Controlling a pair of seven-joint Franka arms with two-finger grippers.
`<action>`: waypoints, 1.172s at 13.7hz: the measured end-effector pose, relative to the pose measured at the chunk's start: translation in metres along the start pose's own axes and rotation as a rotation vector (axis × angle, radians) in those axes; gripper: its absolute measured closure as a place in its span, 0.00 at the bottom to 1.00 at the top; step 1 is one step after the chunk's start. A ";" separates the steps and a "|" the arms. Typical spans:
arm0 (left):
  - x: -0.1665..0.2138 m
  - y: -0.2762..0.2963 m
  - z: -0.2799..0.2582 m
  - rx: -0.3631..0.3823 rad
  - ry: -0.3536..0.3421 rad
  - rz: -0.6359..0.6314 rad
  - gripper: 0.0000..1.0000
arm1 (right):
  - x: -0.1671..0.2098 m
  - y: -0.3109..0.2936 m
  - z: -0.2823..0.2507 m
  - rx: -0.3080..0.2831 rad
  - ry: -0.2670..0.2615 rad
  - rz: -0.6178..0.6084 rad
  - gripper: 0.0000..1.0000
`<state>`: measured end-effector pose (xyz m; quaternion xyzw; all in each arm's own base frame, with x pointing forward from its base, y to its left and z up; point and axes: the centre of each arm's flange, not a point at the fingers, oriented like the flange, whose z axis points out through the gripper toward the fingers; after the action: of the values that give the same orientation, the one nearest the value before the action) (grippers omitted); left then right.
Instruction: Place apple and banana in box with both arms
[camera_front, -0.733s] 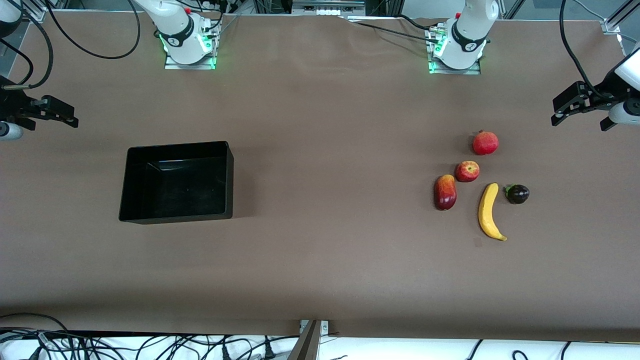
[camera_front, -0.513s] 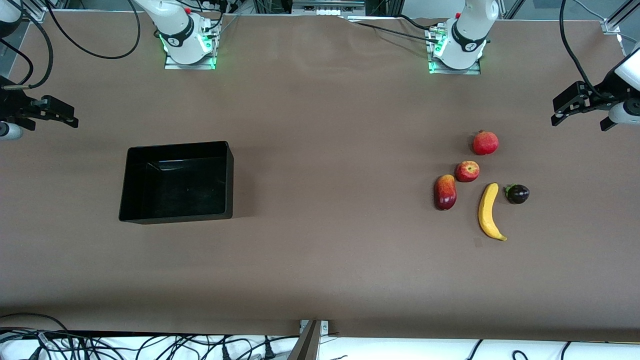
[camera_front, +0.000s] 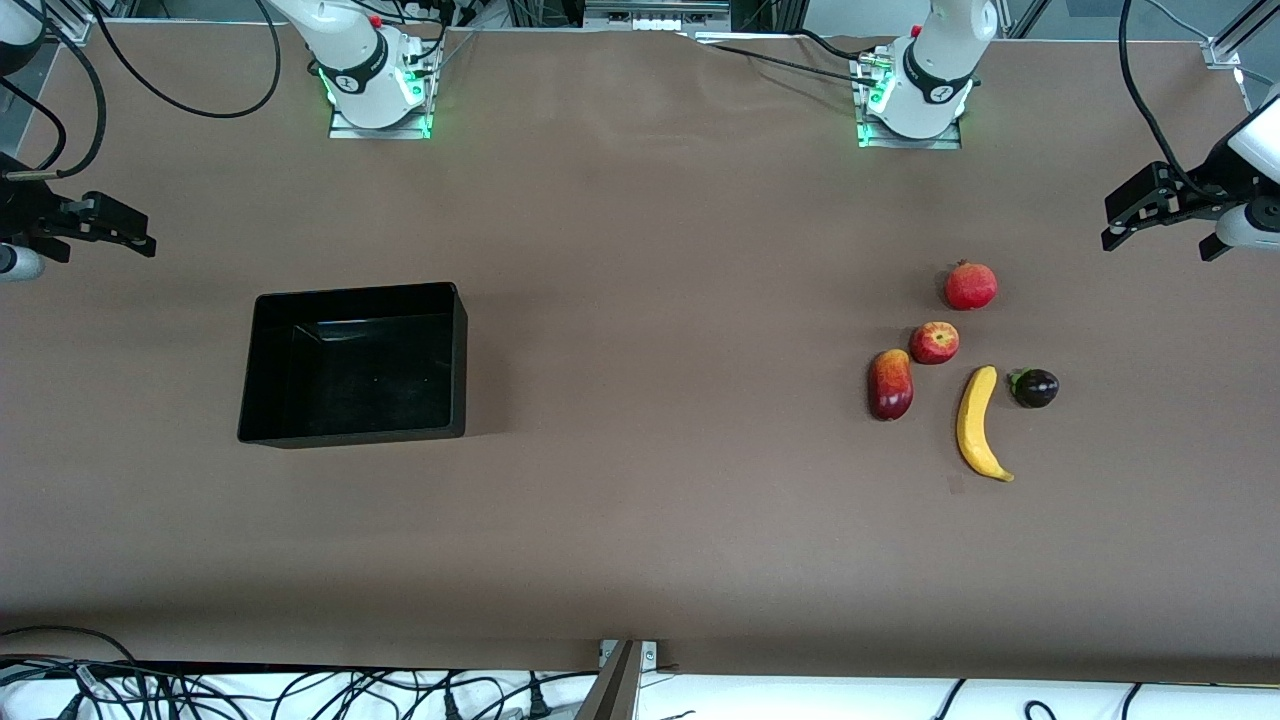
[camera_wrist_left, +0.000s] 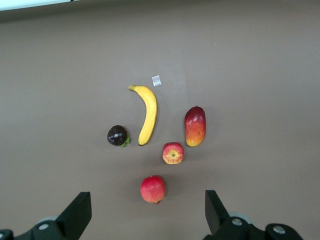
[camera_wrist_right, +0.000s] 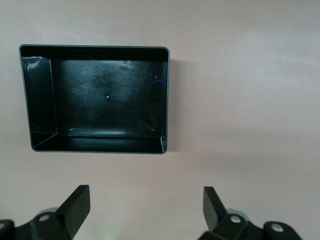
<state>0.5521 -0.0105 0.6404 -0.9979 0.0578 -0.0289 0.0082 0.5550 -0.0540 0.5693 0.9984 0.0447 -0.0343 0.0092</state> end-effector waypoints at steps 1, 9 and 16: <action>0.000 0.000 0.000 0.000 0.000 0.000 0.00 | 0.000 0.000 0.000 0.000 0.000 0.000 0.00; 0.000 -0.003 0.000 0.000 0.000 -0.004 0.00 | 0.007 0.001 0.018 0.003 -0.036 0.002 0.00; -0.001 -0.006 0.000 0.001 0.000 -0.010 0.00 | 0.058 0.018 0.117 -0.037 -0.024 0.009 0.00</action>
<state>0.5522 -0.0044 0.6401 -0.9982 0.0526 -0.0290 0.0083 0.6066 -0.0688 0.4491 0.9977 0.0406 -0.0455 0.0285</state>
